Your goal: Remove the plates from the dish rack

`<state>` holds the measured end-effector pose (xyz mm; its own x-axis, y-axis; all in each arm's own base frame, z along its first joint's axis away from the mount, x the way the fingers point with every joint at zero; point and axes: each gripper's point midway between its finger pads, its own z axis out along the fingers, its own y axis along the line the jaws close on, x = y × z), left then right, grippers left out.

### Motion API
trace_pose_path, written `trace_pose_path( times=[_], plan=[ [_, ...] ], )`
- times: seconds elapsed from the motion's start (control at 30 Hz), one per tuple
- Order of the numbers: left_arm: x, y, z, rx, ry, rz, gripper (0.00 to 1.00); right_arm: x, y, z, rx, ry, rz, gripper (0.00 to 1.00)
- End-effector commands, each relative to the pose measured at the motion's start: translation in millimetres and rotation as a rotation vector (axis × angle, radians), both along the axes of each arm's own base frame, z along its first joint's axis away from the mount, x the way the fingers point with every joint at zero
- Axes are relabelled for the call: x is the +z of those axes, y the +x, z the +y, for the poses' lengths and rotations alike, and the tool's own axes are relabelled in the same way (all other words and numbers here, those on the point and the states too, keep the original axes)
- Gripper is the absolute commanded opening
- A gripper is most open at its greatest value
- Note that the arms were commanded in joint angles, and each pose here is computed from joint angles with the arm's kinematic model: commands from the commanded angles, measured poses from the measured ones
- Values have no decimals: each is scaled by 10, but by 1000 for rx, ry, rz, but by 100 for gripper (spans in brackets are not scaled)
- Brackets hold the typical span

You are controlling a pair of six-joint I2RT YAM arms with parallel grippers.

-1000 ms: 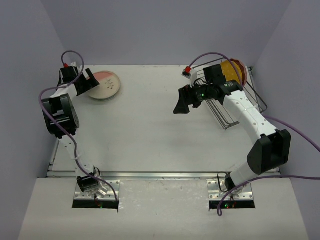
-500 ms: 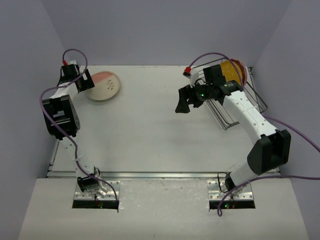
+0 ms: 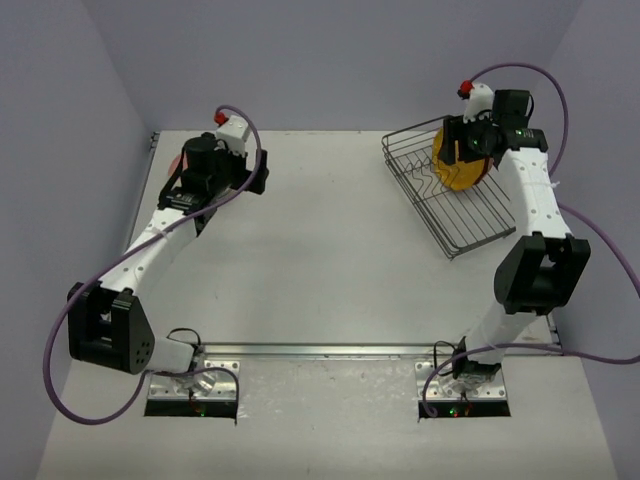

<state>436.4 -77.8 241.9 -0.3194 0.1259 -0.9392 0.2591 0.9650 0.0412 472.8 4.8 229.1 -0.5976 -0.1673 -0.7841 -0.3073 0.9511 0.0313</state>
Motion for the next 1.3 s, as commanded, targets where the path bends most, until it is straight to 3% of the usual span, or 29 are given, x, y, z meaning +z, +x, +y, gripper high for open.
trace_pose_path(
  times=[0.0,0.37,1.03,1.27],
  plan=[
    [-175,-66,83,40,31,35,100,115,376,-467,-48,-215,-112,60],
    [-412,-69,70,45,27,91,100,-8,931,-1075,-142,-417,-153,52],
    [-371,-3,27,37,7,96,100,-748,1110,-1332,-158,-547,-57,50],
    [-376,11,23,36,9,99,100,-786,1057,-1269,-157,-525,-60,43]
  ],
)
